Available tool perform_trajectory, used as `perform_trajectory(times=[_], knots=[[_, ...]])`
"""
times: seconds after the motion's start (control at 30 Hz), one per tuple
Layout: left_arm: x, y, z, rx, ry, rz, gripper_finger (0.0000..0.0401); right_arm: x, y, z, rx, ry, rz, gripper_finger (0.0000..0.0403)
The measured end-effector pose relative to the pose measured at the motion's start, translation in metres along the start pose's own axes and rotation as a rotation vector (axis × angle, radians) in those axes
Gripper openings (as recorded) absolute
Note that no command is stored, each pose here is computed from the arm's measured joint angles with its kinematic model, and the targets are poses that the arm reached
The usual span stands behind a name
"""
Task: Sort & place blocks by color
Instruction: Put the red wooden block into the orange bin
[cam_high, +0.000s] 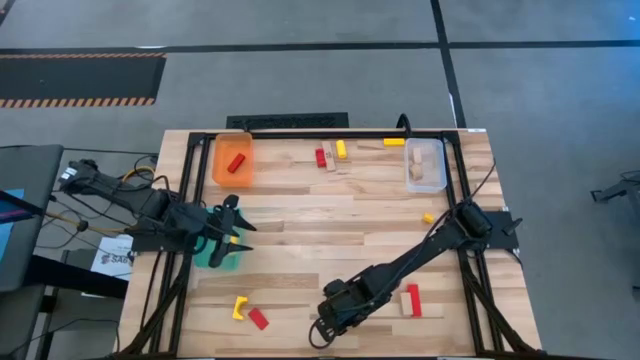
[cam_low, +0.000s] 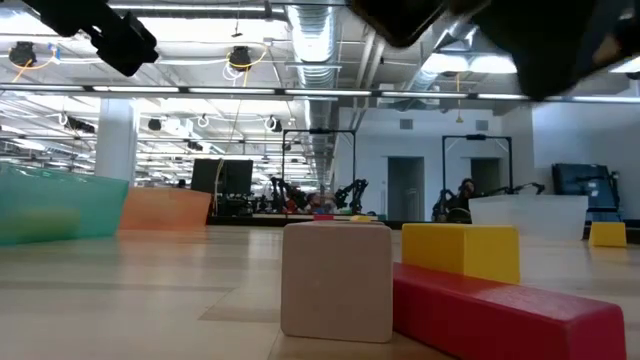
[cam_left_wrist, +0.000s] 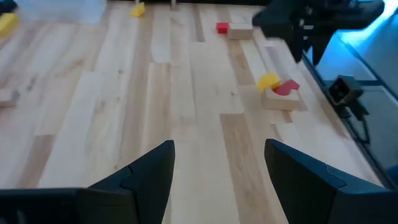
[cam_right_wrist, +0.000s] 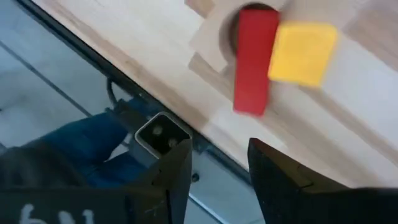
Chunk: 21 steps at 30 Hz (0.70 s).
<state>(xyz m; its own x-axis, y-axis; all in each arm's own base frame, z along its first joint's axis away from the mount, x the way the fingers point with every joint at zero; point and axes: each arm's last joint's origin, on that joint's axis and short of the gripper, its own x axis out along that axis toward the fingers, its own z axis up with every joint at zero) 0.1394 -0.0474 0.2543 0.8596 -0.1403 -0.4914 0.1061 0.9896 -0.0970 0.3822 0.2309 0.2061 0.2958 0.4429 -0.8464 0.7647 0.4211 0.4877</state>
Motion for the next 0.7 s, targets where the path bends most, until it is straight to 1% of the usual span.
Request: perform_trajectory(times=[0.13,0.2,0.27,0.4,0.5,0.57,0.7], knots=[[0.0,0.002,0.003,0.037,-0.029,0.026,0.0235,-0.019,0.016,-0.007,0.046,0.004,0.017,0.0194],[0.0,0.002,0.003,0.057,-0.034,0.032,0.0235,-0.028,0.025,-0.013,0.057,0.0,0.051,0.0198],[0.0,0.003,0.003,0.07,-0.033,0.035,0.0235,-0.031,0.031,-0.019,0.072,-0.019,0.079,0.02],[0.0,0.003,0.003,0.093,-0.033,0.035,0.0235,-0.017,0.02,-0.026,0.107,-0.055,-0.024,0.0195],[0.0,0.003,0.003,0.108,-0.032,0.035,0.0235,-0.003,0.017,-0.026,0.114,-0.071,-0.058,0.019],[0.0,0.003,0.003,0.11,-0.032,0.035,0.0235,0.01,0.015,-0.023,0.105,-0.074,-0.07,0.019],[0.0,0.002,0.003,0.11,-0.03,0.028,0.0235,0.029,0.007,-0.012,0.096,-0.093,-0.135,0.019]])
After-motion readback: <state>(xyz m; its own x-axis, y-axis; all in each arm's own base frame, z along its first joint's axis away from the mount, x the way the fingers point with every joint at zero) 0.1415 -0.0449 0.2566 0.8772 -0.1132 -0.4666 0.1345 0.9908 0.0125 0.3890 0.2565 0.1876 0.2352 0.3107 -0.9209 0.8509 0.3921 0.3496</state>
